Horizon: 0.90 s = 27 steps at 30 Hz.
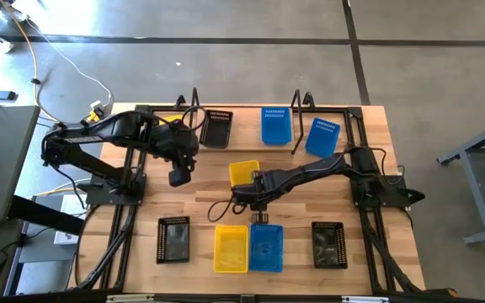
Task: Stack baskets on shelf by color
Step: Put the middle yellow bin on the shelf
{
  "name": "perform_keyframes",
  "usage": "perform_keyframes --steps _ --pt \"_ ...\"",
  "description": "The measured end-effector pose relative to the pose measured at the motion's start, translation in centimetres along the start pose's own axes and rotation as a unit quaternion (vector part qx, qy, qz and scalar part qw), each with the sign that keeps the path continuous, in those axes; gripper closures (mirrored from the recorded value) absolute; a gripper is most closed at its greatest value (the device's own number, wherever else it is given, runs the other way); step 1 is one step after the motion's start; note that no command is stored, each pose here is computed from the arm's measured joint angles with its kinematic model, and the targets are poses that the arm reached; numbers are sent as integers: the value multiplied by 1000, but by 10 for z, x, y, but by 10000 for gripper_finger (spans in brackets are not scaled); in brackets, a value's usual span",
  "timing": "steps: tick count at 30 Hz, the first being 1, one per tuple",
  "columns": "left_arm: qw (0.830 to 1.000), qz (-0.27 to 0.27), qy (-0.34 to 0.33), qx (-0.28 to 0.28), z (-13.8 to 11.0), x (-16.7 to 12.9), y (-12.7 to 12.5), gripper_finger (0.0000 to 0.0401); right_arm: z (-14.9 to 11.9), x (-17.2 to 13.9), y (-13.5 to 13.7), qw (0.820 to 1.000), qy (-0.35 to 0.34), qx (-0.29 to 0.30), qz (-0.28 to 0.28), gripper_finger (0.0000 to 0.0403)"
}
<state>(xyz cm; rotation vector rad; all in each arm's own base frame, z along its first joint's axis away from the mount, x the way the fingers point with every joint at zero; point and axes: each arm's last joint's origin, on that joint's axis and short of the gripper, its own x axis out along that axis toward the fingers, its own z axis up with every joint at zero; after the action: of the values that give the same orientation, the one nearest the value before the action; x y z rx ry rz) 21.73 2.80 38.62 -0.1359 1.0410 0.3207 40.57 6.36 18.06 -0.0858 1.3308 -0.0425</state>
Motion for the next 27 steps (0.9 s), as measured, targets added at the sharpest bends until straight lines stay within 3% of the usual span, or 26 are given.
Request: perform_keyframes --steps 9,15,27 --pt "1000 0 0 0 0 0 0 311 1 1 -5 1000 0 -12 4 312" --pt "1000 0 3 1 0 0 0 311 0 3 -15 1000 10 0 11 388" --pt "1000 2 15 3 -3 0 0 311 -1 -49 -23 998 -53 11 19 400"
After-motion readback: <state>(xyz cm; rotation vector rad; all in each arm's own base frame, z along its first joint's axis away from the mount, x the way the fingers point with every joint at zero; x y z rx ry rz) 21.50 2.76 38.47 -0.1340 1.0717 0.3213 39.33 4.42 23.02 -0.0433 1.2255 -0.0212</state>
